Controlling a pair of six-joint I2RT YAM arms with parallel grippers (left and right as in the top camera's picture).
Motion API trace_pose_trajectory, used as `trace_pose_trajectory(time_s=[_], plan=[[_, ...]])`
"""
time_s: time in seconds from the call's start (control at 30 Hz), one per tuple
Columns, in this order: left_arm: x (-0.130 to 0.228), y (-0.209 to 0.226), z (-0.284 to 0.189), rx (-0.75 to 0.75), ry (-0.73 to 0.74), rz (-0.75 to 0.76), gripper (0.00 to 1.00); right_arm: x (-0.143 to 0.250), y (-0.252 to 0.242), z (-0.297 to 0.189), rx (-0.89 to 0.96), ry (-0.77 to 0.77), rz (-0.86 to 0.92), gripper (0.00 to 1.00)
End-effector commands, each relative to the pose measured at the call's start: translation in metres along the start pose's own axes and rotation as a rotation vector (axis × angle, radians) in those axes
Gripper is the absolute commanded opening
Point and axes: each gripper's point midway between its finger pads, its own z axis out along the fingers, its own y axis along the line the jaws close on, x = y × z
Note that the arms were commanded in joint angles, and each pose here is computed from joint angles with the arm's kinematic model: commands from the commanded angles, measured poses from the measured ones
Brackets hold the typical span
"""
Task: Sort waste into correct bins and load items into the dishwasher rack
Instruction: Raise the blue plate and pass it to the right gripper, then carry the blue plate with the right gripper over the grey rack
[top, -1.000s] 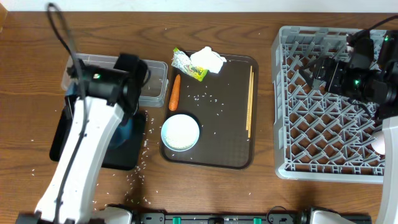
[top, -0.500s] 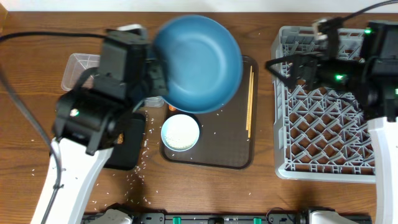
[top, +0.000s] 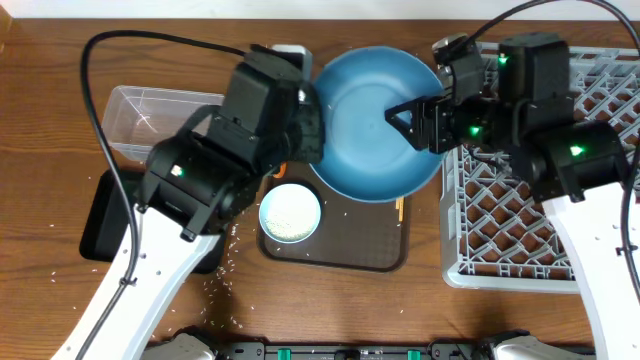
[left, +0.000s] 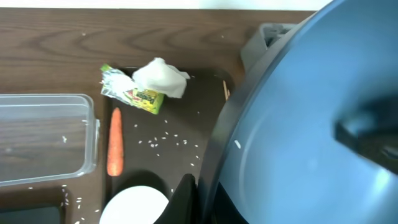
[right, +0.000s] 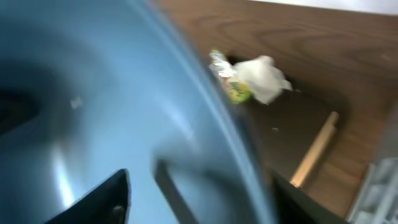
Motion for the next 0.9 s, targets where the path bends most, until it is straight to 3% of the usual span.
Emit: trace_pose_trajectory(time_s=[0.0,0.2,0.3,0.33,0.37,0.43,0.47,0.53,0.7,0.87], plan=[[-0.004,-0.006,-0.007,0.028,-0.02,0.022,0.06,-0.001,-0.021,0.002,0.121,-0.008,0.014,0.43],[-0.004,-0.006,-0.008,0.028,-0.021,0.025,0.07,-0.002,-0.031,-0.002,0.161,-0.017,0.025,0.01],[-0.005,-0.006,-0.008,0.029,-0.024,0.025,0.07,-0.003,-0.036,-0.007,0.174,-0.025,0.034,0.01],[-0.005,-0.006,-0.008,0.03,-0.025,0.025,0.11,-0.004,-0.038,-0.009,0.184,-0.03,0.037,0.01],[-0.006,-0.007,-0.008,0.031,-0.027,0.025,0.17,-0.004,-0.042,-0.011,0.2,-0.033,0.04,0.01],[-0.006,-0.007,-0.008,0.031,-0.028,0.025,0.42,-0.005,-0.048,-0.017,0.234,-0.045,0.044,0.01],[-0.006,-0.007,-0.008,0.031,-0.029,0.024,0.48,-0.005,-0.05,-0.02,0.249,-0.049,0.045,0.01],[-0.007,-0.007,-0.008,0.032,-0.032,0.025,0.81,-0.007,-0.062,-0.03,0.32,-0.07,0.049,0.01],[-0.01,-0.008,-0.013,0.04,-0.051,0.027,0.94,-0.01,-0.121,-0.087,0.733,-0.148,0.073,0.01],[-0.012,-0.008,-0.02,0.048,-0.07,0.026,0.96,-0.005,-0.18,-0.196,1.406,-0.221,0.115,0.01]])
